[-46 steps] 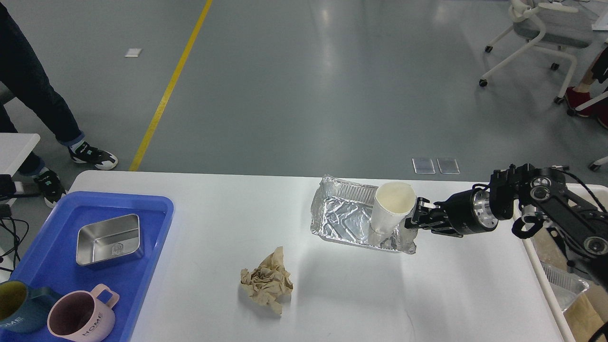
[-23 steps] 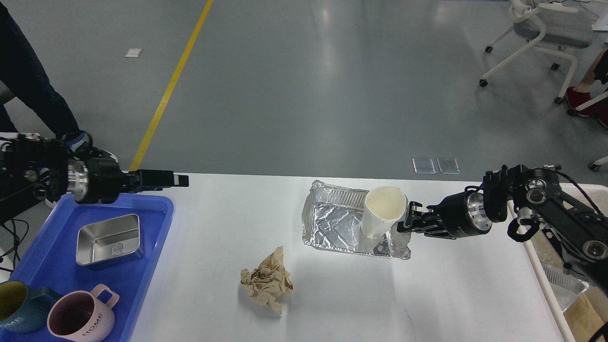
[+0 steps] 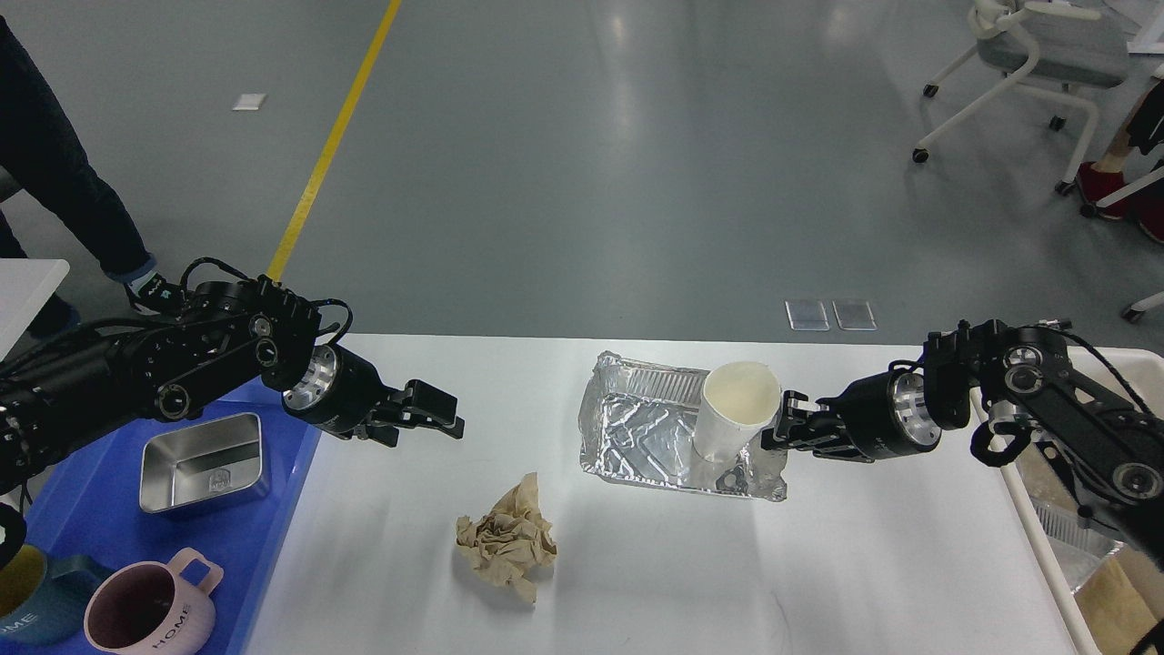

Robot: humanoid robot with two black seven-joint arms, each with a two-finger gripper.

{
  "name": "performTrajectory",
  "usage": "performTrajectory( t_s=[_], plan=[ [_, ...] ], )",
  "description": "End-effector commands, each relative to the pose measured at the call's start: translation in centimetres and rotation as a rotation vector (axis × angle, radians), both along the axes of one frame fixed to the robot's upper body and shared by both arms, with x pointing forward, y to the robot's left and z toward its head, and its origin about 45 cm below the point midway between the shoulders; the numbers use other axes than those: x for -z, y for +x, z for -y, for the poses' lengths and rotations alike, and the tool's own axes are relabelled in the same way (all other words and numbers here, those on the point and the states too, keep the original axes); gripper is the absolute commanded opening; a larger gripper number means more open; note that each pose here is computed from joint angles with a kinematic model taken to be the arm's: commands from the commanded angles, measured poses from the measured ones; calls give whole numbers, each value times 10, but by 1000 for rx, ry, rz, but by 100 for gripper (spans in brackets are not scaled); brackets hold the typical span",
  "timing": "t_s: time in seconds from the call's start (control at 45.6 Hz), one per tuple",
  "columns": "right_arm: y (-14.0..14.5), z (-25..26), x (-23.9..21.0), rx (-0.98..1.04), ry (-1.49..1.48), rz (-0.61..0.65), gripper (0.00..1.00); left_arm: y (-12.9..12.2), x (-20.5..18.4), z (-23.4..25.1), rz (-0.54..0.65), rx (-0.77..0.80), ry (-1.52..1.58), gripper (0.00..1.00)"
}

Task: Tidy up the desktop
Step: 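Reach the left gripper down to the crumpled brown paper and grasp it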

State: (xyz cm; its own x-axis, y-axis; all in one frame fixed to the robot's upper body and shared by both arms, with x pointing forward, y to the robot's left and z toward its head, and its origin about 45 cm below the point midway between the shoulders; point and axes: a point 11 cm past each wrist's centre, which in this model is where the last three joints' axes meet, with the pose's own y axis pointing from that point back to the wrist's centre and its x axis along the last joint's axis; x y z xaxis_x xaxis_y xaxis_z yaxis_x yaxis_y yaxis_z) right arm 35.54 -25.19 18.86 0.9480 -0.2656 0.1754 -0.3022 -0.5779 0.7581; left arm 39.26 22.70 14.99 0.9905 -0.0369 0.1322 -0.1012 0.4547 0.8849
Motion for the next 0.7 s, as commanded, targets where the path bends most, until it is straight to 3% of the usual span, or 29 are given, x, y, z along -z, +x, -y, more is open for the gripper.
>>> performTrajectory(
  t_s=[0.0,0.504,0.68],
  plan=[
    [0,1,1,1,-3,-1,0,-6,7,3,-45,24,68,100],
    [-7,7,11,12,-13,-26,0,-17,41,73,-103,50,127,100],
    [-8,6,12,12,-14,-28,0,-21,44,77,-128,54,158,100]
  ],
)
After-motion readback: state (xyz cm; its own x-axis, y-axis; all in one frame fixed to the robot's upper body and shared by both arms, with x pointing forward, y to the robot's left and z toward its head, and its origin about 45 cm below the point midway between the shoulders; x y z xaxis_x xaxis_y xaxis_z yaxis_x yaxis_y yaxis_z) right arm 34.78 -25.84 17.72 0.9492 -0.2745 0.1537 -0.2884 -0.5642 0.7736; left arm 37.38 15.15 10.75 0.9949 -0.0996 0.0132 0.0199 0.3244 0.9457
